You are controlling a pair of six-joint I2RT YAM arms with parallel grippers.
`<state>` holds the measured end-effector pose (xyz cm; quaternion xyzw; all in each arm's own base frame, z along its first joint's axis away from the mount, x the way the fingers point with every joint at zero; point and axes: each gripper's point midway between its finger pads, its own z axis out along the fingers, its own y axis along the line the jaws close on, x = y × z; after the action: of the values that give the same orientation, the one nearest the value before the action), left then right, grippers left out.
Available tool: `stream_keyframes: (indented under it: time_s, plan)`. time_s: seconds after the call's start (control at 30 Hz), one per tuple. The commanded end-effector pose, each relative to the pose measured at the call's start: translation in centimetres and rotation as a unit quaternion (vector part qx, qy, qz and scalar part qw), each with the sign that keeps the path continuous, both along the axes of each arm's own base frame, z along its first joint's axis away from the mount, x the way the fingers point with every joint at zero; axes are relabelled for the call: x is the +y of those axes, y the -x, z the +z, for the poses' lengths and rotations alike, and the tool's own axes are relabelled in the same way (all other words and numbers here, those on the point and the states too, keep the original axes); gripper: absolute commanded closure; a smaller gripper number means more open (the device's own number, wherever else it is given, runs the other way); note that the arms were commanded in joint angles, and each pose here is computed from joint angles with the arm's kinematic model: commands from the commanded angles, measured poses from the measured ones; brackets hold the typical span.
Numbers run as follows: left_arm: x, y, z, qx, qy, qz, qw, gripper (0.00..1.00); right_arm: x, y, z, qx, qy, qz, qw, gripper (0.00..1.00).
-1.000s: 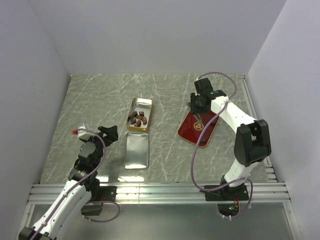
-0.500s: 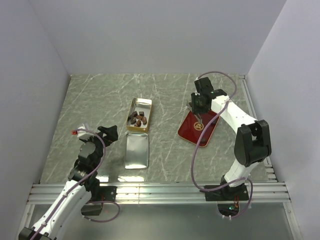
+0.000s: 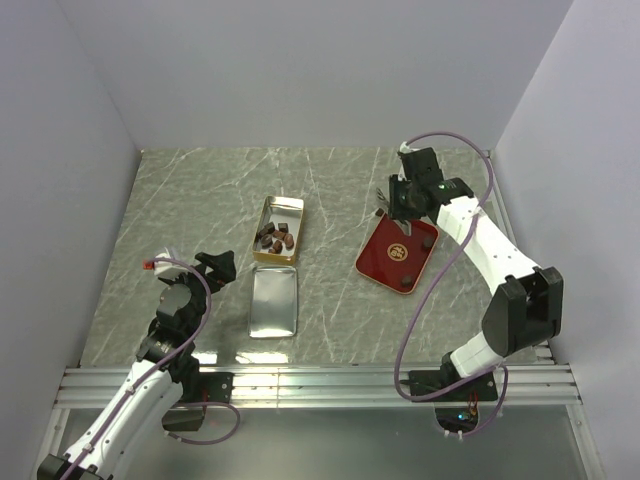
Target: Pack the chocolate
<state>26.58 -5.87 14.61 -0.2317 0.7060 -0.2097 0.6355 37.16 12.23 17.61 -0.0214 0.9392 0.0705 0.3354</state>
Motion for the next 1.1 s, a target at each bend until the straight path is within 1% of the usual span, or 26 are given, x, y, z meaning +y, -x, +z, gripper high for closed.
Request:
stream_keyframes:
  time_s: [0.0,0.17,0.3,0.73,0.93,1.07]
  plan:
    - [0.0,-0.1,0.7,-0.014,0.008,0.002,1.000,0.01,0.1,-0.4,1.2,-0.017,-0.001,0.000,1.000,0.65]
    - [0.0,0.0,0.7,-0.014,0.008,0.001,1.000,0.01,0.2,-0.5,0.4,-0.009,0.000,-0.003,1.000,0.55]
    - [0.0,0.0,0.7,-0.014,0.008,0.001,1.000,0.00,0.2,-0.4,-0.1,-0.002,0.003,0.000,1.000,0.52]
    - [-0.1,0.0,0.7,-0.015,0.008,0.001,1.000,0.01,-0.1,-1.0,-3.7,0.044,0.029,0.001,0.999,0.51]
    - [-0.1,0.0,0.7,-0.015,0.008,0.001,1.000,0.00,-0.3,-0.8,-4.2,0.055,0.036,0.001,0.998,0.51]
    - [-0.1,0.0,0.8,-0.015,0.008,0.002,1.000,0.01,-0.6,-0.6,-3.5,0.052,0.041,-0.002,0.998,0.51]
